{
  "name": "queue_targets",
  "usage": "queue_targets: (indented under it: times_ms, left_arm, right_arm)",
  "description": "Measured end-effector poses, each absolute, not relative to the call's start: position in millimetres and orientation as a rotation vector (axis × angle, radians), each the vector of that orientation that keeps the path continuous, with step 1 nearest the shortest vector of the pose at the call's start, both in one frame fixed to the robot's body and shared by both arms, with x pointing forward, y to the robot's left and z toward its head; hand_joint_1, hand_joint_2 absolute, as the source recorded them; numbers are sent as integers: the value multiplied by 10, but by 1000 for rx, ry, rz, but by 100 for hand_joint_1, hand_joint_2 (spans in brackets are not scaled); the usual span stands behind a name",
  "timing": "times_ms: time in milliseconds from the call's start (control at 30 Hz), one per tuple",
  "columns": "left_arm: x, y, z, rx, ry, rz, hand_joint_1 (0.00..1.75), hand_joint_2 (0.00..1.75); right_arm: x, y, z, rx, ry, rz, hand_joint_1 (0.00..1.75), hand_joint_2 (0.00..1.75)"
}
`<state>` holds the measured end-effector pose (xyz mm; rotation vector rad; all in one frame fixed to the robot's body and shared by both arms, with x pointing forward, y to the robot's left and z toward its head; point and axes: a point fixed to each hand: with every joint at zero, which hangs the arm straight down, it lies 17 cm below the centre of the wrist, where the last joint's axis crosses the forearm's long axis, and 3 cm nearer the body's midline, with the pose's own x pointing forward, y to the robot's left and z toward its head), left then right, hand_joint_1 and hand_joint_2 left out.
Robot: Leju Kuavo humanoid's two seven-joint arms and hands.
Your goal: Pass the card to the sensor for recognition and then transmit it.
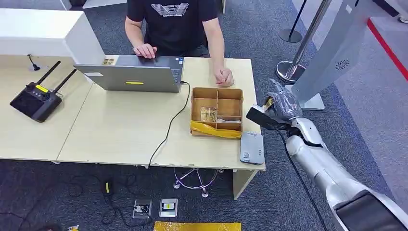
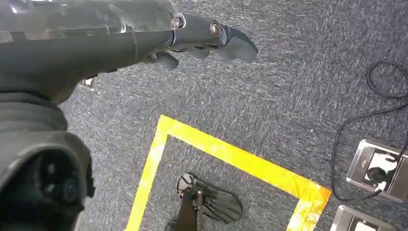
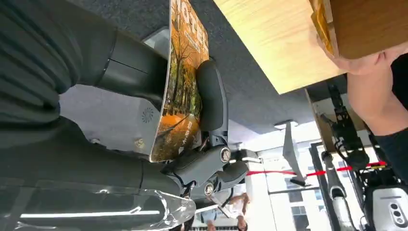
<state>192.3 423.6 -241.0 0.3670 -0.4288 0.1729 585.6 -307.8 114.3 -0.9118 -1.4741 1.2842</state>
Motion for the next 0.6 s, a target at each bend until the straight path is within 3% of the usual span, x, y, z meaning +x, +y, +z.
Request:
queue_targets:
  times_ms: [600]
  left_arm:
    - [1872,4243,-2425,368,-420,186,0,0]
  right_arm:
    - [5710,-3174,935,-860,-1459,1226,175,175]
